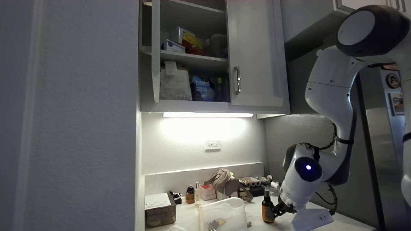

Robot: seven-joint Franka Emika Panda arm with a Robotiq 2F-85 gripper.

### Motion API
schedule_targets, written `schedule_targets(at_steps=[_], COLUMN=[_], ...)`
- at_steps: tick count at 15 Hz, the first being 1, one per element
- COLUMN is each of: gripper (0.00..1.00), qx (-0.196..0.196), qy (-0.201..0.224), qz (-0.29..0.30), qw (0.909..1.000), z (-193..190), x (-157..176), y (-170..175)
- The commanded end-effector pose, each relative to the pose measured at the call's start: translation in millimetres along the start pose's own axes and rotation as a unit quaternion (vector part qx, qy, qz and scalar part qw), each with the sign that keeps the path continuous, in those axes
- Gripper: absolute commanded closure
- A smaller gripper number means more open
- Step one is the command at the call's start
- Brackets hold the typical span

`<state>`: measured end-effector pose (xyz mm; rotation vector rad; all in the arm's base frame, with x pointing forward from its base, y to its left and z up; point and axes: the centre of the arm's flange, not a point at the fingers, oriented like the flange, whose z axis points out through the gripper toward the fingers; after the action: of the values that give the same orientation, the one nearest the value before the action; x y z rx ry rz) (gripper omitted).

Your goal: Take the bottle on the counter, put it in the kitchen cabinet and close it, then take the blind on the counter and hang it to the wall

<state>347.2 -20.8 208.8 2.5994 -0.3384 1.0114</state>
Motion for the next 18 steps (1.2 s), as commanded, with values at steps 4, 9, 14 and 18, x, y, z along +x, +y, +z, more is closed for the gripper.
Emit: schedule_targets(at_steps=[4, 9, 14, 18], gripper=[0.00, 0.00, 0.00, 0.26], qx=[0.037, 0.044, 0.033, 0.024], qy=[-0.006, 0.007, 0.025, 0.034], qz=[-0.001, -0.010, -0.015, -0.021], qw=[0.9993, 0.9990, 0.9990, 0.9989], z=[2.2, 1.7, 10.0, 16.2], x=[10.1, 18.1, 23.5, 24.5], y=[-15.8, -27.0, -34.3, -39.0])
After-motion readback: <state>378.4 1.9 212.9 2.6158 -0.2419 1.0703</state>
